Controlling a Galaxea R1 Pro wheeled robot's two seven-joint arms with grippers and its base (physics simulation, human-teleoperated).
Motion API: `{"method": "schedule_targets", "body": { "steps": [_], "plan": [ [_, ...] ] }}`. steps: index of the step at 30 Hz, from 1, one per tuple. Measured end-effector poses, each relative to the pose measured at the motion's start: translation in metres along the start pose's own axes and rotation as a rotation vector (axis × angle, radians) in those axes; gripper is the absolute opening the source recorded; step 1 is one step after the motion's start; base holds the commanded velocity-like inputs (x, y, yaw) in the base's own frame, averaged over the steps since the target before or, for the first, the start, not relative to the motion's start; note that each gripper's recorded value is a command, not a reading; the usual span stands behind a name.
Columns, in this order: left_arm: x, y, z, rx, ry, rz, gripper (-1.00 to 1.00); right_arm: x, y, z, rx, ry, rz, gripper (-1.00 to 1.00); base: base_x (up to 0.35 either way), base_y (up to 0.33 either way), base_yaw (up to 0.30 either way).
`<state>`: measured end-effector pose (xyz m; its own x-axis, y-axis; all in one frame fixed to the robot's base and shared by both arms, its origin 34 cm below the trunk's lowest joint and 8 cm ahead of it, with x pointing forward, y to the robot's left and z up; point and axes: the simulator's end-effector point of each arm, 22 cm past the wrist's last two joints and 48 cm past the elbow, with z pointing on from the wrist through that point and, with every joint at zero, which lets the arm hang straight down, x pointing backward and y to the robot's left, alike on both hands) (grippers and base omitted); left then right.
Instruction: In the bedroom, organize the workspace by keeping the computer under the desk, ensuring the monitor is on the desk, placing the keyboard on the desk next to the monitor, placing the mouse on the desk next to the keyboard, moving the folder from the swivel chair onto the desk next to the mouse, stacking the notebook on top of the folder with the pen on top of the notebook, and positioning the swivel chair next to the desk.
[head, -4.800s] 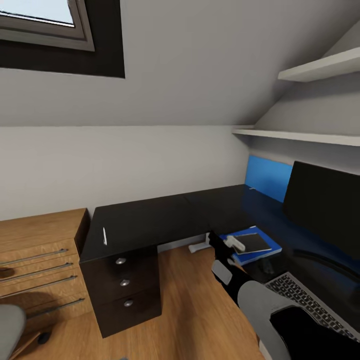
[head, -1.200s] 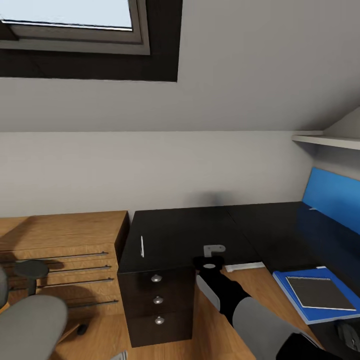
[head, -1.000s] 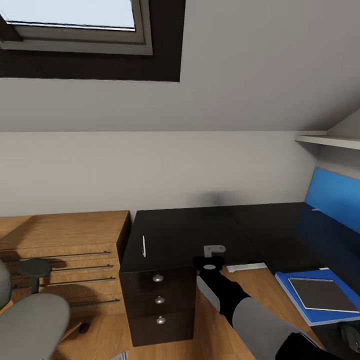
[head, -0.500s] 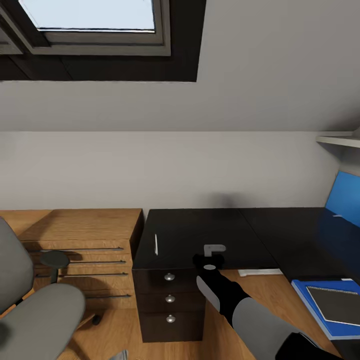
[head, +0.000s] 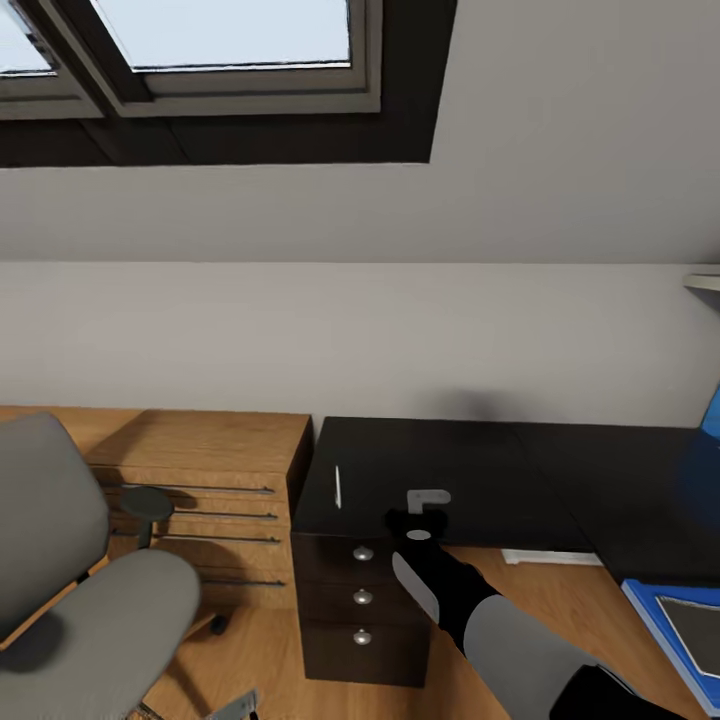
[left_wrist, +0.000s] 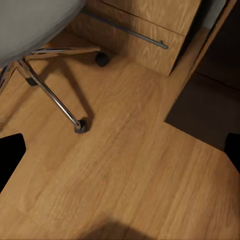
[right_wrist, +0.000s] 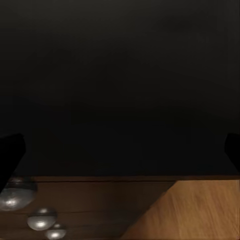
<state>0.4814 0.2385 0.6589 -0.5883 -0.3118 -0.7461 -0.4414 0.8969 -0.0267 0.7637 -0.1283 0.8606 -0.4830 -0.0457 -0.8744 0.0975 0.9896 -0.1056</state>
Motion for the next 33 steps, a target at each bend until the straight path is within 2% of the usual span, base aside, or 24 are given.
{"method": "schedule_targets", "body": {
  "steps": [3,6,8,11,14,15,16,17,20,26,33],
  "plan": [
    [-0.005,-0.004,-0.001,0.010,-0.007,-0.009,1.00,0.000,0.000,0.000,0.000,0.000,0.000,1.00,0.000,0.000,0.186],
    [-0.063,-0.015,-0.007,0.085,-0.097,-0.050,1.00,0.000,0.000,0.000,0.001,0.000,0.000,1.00,0.000,0.000,0.183],
    [-0.092,-0.020,-0.014,0.129,-0.130,-0.050,1.00,0.000,0.000,0.000,0.001,0.001,0.000,1.00,0.000,0.000,0.182],
    [-0.120,-0.033,-0.029,0.202,-0.112,-0.026,1.00,0.000,0.000,0.000,0.001,0.001,-0.001,1.00,0.000,0.000,0.154],
    [-0.130,-0.043,-0.040,0.243,-0.078,-0.038,1.00,0.000,-0.001,0.000,0.001,0.001,0.000,1.00,0.000,0.000,0.080],
    [-0.138,-0.044,-0.043,0.255,-0.066,-0.056,1.00,0.000,0.000,0.000,0.001,0.001,0.000,1.00,0.000,0.000,0.042],
    [-0.143,-0.044,-0.044,0.256,-0.063,-0.067,1.00,0.000,0.000,0.000,0.000,0.001,0.000,1.00,0.000,0.000,0.014],
    [-0.169,-0.033,-0.041,0.242,-0.072,-0.125,1.00,0.000,0.002,0.000,-0.012,0.001,0.000,1.00,0.000,0.000,0.011],
    [-0.185,-0.023,-0.038,0.225,-0.082,-0.170,1.00,0.000,0.010,0.000,-0.053,0.002,0.000,1.00,0.035,0.014,0.004],
    [-0.186,-0.017,-0.035,0.213,-0.080,-0.178,1.00,0.000,0.013,0.000,-0.070,0.002,0.000,1.00,0.196,0.113,0.001],
    [-0.181,-0.008,-0.027,0.187,-0.073,-0.168,1.00,0.000,0.015,0.000,-0.075,0.002,0.002,1.00,0.085,0.053,0.000]
  ]
}}
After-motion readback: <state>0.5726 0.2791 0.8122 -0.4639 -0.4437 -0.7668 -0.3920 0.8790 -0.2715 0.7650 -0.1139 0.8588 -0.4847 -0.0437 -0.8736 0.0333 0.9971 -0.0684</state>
